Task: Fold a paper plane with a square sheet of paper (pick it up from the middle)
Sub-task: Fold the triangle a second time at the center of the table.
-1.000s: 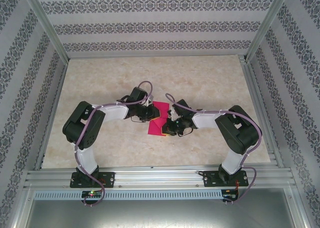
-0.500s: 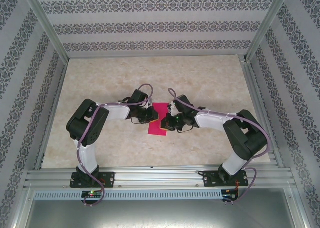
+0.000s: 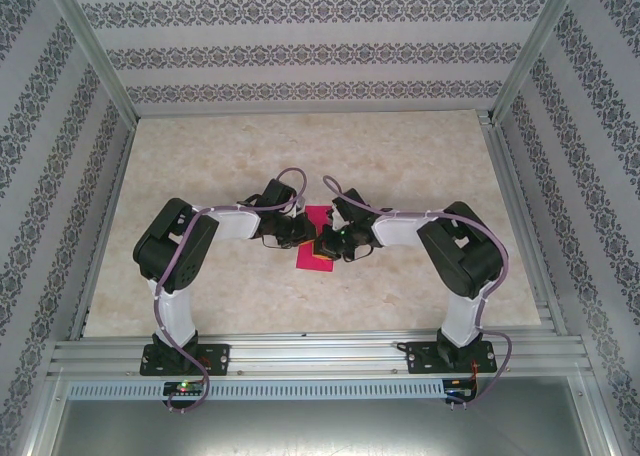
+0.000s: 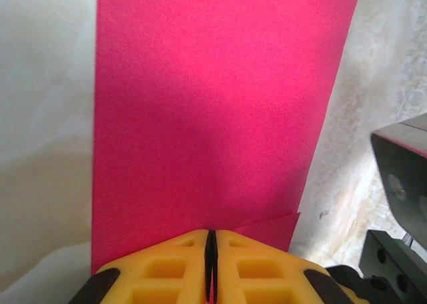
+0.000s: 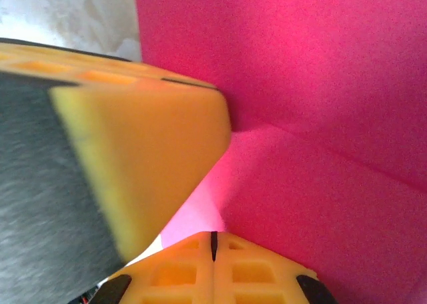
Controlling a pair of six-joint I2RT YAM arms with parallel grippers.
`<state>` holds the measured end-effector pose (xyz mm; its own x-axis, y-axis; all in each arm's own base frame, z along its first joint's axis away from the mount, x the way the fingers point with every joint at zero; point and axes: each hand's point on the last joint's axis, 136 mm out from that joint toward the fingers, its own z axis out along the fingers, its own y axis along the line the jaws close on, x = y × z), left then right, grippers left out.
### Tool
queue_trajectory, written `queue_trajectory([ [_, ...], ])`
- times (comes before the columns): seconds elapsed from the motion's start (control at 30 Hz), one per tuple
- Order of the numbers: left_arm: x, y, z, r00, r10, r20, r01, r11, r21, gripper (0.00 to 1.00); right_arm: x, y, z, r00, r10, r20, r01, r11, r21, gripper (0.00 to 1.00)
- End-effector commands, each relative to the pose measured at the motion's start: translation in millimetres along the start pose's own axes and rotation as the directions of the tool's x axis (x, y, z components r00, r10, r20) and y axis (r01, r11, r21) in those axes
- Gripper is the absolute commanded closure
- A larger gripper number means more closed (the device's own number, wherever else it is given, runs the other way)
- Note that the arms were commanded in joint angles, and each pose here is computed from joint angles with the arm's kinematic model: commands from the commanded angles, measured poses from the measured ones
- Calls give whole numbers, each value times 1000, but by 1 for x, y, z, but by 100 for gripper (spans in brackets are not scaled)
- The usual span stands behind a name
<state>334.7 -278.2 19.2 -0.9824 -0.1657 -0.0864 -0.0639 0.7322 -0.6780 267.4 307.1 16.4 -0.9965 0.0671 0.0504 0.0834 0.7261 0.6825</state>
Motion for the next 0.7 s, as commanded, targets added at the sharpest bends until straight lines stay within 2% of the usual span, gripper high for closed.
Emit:
queue_trajectory([
  [0.0,5,30,7,1000,-27,-11,26,994,-102,89,4,-18,6,999,36,-14,-35,998,57,98],
  [0.37,10,60,9,995,-98,14,99,981,-167,98,25,-40,4,994,100,-51,-99,995,24,96],
  [0.67,10,68,8,993,-116,19,118,978,-173,98,39,-49,-7,995,89,-52,-88,996,29,94],
])
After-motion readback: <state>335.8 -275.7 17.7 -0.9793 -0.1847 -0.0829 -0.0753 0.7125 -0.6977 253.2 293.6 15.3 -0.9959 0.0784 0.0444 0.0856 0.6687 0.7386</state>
